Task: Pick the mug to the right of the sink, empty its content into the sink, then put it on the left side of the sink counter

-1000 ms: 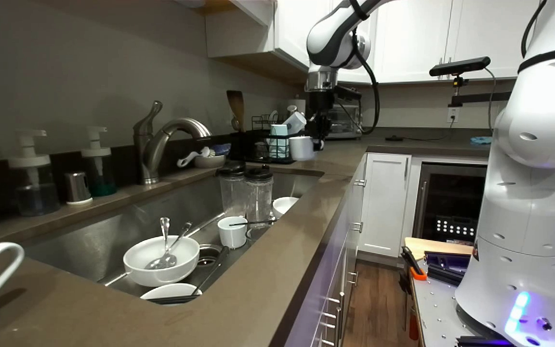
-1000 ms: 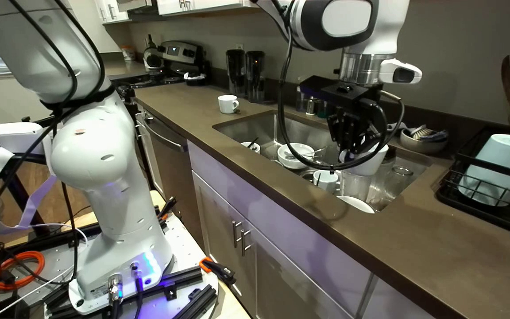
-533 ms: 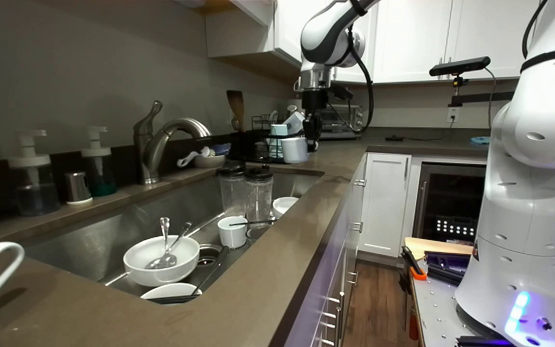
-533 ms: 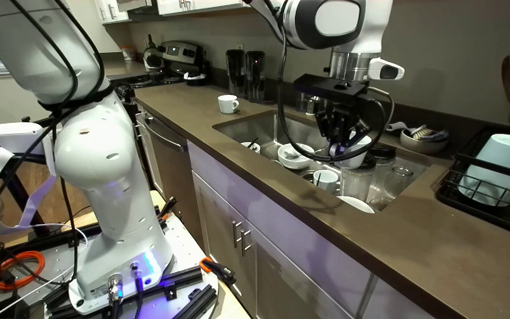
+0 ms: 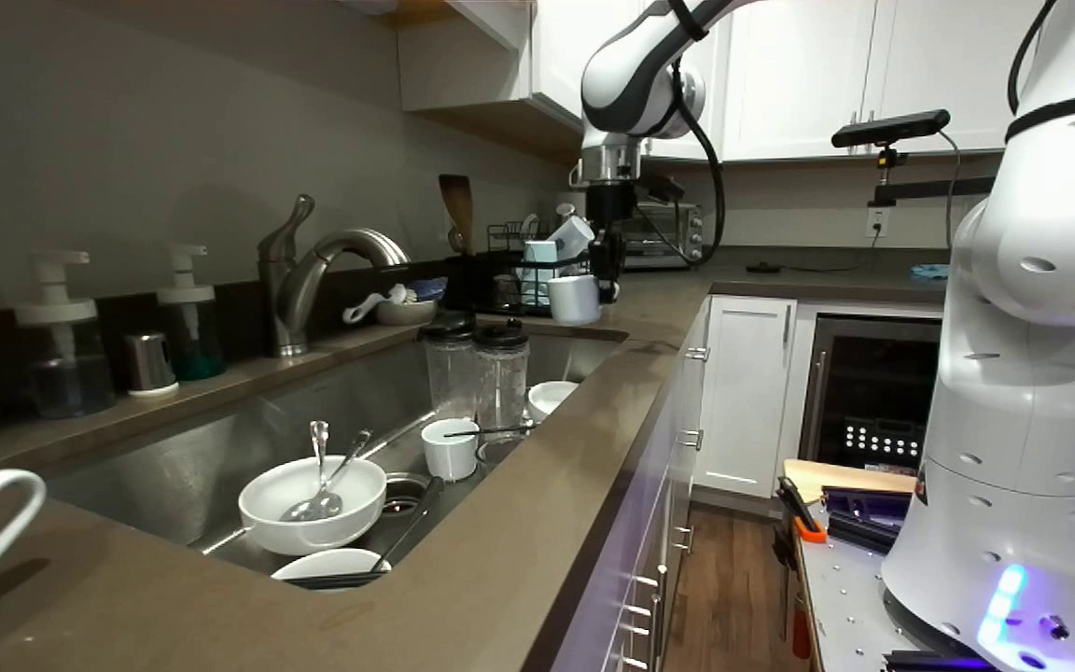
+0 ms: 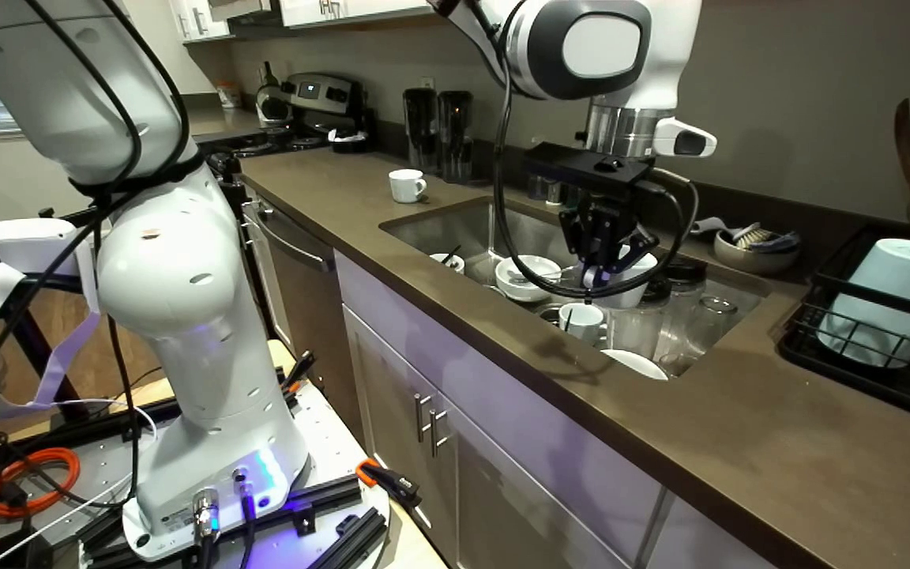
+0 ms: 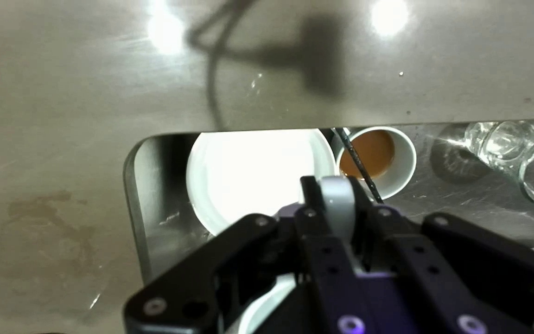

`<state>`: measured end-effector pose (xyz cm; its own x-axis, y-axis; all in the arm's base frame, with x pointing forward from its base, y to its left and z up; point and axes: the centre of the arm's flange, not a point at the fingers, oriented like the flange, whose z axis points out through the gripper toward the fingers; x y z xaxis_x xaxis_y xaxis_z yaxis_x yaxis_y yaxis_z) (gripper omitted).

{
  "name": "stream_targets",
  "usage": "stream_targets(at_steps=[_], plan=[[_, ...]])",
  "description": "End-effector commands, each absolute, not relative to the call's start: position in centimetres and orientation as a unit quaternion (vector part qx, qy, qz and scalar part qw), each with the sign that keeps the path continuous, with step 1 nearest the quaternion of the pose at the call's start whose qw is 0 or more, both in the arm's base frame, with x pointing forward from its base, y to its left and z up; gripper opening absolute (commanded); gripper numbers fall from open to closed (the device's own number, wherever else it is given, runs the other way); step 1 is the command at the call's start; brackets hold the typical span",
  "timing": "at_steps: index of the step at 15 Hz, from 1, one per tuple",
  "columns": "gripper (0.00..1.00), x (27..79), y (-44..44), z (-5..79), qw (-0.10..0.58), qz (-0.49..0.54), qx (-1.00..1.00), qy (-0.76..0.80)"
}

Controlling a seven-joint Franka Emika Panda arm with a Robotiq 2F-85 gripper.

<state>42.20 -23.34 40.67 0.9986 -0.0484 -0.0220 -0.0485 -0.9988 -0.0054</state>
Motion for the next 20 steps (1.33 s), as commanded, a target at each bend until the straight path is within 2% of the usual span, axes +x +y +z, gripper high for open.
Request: stream_targets(at_steps=[1,5,9,14,17,20], plan=[[0.04,42.4,-22.2,41.0,-0.026,0.014,-0.999,-0.041],[0.04,43.3,-20.6,41.5,-0.048,0.02,-0.989,-0.138],[0.04,44.3,-19.3,42.5,-0.028,0.01,-0.973,-0.231],[0.04,44.5,-16.9,42.7,-0.034,0.028,-0.933,-0.358],[0.04,44.8,-15.2,42.5,-0.051,0.046,-0.902,-0.425],[0.04,45.7,-13.6,42.2,-0.099,0.075,-0.873,-0.471]])
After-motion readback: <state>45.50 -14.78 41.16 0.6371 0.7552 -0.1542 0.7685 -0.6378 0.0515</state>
